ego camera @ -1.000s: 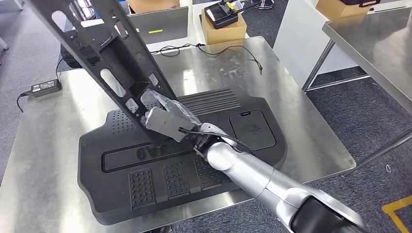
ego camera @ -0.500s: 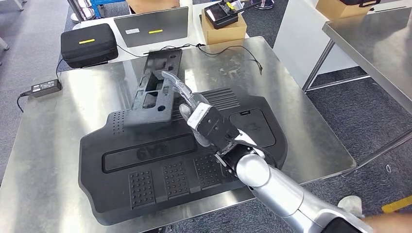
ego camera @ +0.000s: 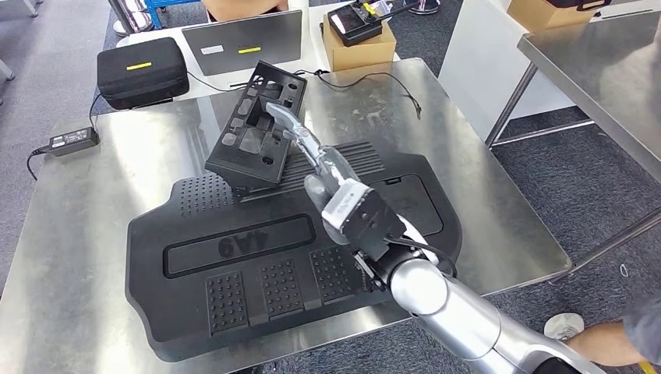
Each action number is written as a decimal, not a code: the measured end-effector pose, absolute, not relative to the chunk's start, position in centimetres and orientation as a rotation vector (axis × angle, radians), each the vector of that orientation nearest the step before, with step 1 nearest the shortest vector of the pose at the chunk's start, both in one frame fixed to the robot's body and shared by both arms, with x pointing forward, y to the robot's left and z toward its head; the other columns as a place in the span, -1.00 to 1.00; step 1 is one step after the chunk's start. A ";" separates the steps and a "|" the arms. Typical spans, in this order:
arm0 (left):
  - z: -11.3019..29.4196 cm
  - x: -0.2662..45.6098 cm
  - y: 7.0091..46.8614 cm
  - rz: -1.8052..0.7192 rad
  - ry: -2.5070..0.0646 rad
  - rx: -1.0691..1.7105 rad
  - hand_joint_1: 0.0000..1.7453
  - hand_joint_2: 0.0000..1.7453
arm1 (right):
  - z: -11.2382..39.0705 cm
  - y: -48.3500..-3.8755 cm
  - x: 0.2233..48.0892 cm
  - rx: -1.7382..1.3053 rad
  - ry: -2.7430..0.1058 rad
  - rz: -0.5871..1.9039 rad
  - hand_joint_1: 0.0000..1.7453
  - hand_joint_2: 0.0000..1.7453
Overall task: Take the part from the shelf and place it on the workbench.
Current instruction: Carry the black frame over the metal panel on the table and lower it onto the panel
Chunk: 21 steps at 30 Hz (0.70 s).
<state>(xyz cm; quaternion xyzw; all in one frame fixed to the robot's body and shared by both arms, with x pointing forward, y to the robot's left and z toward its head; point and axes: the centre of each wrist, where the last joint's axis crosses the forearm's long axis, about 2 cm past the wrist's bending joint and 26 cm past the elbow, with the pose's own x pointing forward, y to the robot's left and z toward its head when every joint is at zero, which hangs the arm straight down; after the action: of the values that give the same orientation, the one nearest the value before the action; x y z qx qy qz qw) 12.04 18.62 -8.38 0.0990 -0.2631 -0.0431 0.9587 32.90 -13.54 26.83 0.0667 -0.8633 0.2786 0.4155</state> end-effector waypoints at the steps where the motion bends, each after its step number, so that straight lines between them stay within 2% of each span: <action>1: -8.4 12.0 18.6 -0.085 -0.536 0.202 -1.00 -1.00 | 26.9 -13.7 32.7 0.163 -2.198 0.669 -1.00 -1.00; 6: -8.4 11.9 18.6 -0.066 -0.548 0.210 -1.00 -1.00 | 27.1 -14.8 31.4 0.217 -2.357 0.457 -1.00 -1.00; 16: -8.5 11.7 18.7 -0.043 -0.546 0.214 -1.00 -1.00 | 28.1 -16.2 29.8 0.270 -2.443 0.336 -1.00 -1.00; 21: -8.6 11.3 18.7 -0.016 -0.546 0.220 -1.00 -1.00 | 27.5 -17.2 28.1 0.278 -2.502 0.152 -1.00 -1.00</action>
<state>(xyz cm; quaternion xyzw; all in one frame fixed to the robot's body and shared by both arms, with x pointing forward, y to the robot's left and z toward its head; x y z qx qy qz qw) 11.30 18.73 -8.58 0.1086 -0.2689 -0.0080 0.9570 28.09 -17.20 27.53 0.1051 -0.9448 0.0573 0.3051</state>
